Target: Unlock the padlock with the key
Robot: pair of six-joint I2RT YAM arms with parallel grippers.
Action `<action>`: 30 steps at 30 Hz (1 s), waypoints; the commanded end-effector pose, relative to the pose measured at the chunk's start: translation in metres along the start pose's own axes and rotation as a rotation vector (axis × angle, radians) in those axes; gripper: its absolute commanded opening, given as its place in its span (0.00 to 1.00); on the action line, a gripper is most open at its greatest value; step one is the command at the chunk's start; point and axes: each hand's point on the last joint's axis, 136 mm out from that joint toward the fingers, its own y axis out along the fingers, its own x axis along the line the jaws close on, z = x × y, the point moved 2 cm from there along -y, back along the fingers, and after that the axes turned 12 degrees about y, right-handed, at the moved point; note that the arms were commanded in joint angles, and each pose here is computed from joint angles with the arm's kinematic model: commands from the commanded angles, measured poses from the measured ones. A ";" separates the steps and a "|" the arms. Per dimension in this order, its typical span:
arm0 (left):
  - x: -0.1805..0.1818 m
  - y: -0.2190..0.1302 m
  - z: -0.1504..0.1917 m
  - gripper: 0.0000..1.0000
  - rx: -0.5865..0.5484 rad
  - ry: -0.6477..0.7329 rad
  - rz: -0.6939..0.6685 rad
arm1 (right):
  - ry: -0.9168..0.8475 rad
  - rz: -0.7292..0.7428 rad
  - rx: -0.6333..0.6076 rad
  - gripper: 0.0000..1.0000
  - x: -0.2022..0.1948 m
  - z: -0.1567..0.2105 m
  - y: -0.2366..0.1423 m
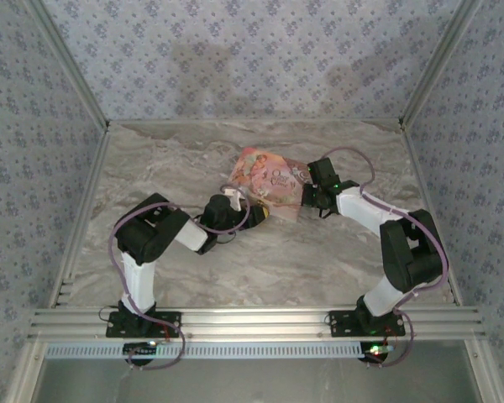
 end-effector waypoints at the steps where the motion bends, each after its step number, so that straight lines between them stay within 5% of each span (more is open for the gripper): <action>1: 0.001 0.001 0.003 0.20 0.060 -0.059 0.019 | 0.012 -0.011 -0.020 0.00 0.001 -0.003 -0.009; 8: 0.011 -0.007 0.014 0.25 0.122 -0.090 -0.008 | 0.012 -0.017 -0.025 0.00 0.003 -0.007 -0.010; 19: 0.002 0.002 -0.006 0.43 0.039 -0.048 0.025 | 0.006 -0.016 -0.020 0.00 0.005 -0.006 -0.009; 30: 0.002 0.016 0.002 0.44 0.055 -0.067 0.025 | 0.004 -0.019 -0.016 0.00 0.007 -0.007 -0.006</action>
